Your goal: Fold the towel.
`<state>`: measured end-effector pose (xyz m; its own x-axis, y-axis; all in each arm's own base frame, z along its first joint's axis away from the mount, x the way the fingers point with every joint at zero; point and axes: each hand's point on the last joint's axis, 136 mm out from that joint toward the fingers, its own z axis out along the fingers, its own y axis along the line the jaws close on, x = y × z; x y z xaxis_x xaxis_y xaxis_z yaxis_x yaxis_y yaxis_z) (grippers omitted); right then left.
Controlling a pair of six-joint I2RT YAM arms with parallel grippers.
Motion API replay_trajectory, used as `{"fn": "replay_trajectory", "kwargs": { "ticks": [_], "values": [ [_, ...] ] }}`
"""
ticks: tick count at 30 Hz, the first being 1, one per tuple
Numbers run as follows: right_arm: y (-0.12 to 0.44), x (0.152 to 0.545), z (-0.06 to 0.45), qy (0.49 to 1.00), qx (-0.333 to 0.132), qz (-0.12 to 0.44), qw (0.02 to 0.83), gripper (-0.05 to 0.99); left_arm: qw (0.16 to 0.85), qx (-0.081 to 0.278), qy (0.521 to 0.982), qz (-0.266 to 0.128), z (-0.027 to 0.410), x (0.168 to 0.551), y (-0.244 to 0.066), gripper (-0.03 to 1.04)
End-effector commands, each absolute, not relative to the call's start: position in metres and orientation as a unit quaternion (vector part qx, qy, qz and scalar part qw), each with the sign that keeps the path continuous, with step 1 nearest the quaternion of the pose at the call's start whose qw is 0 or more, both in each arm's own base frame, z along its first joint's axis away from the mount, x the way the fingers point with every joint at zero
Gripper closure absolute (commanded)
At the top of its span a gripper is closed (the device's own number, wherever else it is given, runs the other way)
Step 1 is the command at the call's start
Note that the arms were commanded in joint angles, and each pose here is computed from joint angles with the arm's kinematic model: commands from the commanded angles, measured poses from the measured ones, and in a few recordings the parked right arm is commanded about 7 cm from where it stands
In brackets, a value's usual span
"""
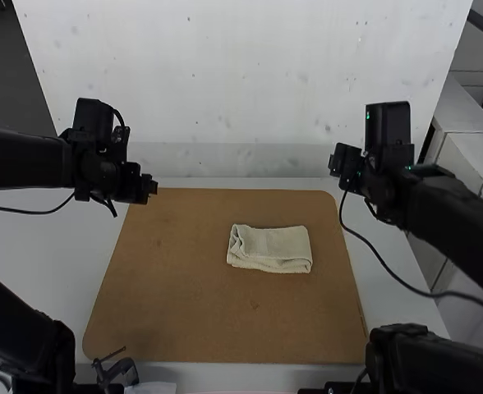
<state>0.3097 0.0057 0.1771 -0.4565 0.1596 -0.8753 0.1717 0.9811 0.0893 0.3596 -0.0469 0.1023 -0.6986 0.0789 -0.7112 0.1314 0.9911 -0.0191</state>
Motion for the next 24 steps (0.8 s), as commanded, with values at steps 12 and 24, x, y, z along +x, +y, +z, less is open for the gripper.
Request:
{"fn": "replay_trajectory", "kwargs": {
  "ticks": [12,24],
  "values": [
    [-0.027,0.247,0.198,0.767,0.109,-0.032,0.632,-0.03,0.404,0.065,0.912,-0.029,0.111,0.361,-0.047,0.08],
    [-0.031,0.233,0.197,0.734,0.102,-0.038,0.67,-0.02,0.431,0.069,0.899,-0.032,0.122,0.357,-0.051,0.08]
  ]
}}
